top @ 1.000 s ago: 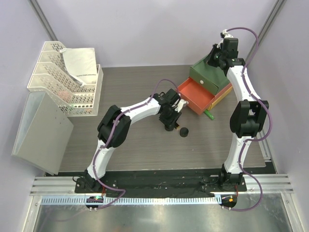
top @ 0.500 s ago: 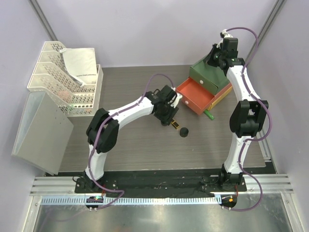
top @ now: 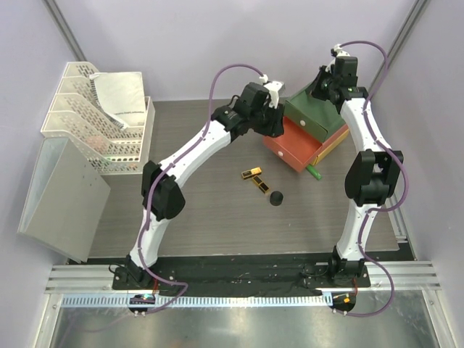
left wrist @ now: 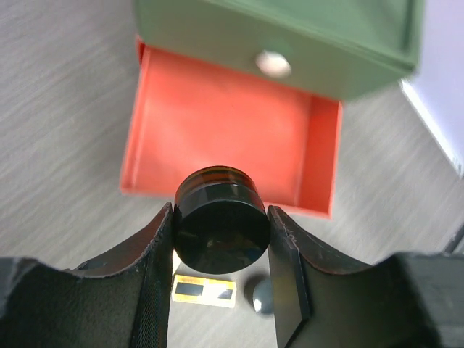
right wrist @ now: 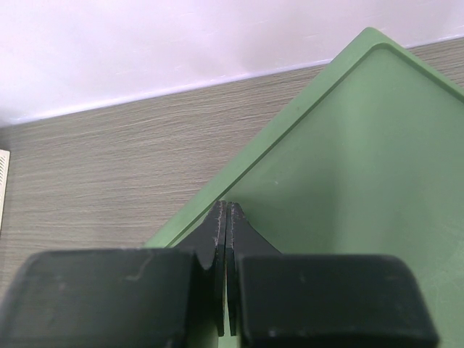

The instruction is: Organize the makeup

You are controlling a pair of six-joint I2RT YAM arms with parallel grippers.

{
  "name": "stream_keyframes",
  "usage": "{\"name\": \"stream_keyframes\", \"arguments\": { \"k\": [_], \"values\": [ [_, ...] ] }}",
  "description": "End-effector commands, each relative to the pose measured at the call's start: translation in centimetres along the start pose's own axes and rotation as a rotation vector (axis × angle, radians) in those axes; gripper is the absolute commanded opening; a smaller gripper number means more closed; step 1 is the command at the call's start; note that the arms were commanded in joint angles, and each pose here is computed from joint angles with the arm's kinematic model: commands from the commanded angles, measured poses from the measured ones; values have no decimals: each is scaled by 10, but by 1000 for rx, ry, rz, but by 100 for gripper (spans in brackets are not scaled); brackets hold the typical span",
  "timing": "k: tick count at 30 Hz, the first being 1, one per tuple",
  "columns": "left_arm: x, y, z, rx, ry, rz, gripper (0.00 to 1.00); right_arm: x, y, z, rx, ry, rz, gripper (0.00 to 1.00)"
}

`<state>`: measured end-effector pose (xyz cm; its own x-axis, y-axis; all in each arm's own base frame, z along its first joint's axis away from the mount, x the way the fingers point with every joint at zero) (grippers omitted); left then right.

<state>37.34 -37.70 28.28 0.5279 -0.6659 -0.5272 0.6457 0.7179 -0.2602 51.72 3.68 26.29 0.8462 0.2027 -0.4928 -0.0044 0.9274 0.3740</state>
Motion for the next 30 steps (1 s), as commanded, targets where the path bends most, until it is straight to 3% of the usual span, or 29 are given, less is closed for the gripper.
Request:
{"name": "stream_keyframes", "arguments": {
  "k": [1,8,11,14,15,18,20,30],
  "values": [
    [22,12,23,-74,-109,-39,0,13,-63,-155,79,666,-264,1],
    [60,17,23,-151,-135,-92,1,15,-63,-157,80,672,-261,1],
    [67,19,18,-162,-122,-99,7,14,-63,-157,79,670,-262,1],
    [66,17,17,-150,-113,-114,33,14,-64,-158,79,674,-265,1],
    [65,17,17,-146,-114,-112,54,15,-64,-157,78,671,-266,1],
    [62,15,19,-115,-120,-103,75,15,-63,-156,78,668,-263,1],
    [59,15,23,-102,-135,-101,81,17,-64,-157,79,670,-262,1],
    [10,1,38,7,-135,-163,83,18,-64,-158,83,674,-263,1]
  ]
}}
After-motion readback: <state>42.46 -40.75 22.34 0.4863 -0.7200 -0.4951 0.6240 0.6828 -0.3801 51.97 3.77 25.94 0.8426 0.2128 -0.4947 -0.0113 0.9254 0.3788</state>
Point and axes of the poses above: each gripper's point midway between its finger pads, its own x axis out along the fingers, its own y axis along the line the jaws close on, z = x × y, the point moved 8 cm from there along -x, back along the fingers, and after that the axes turned 1 degree about x, right-handed, at the moved point
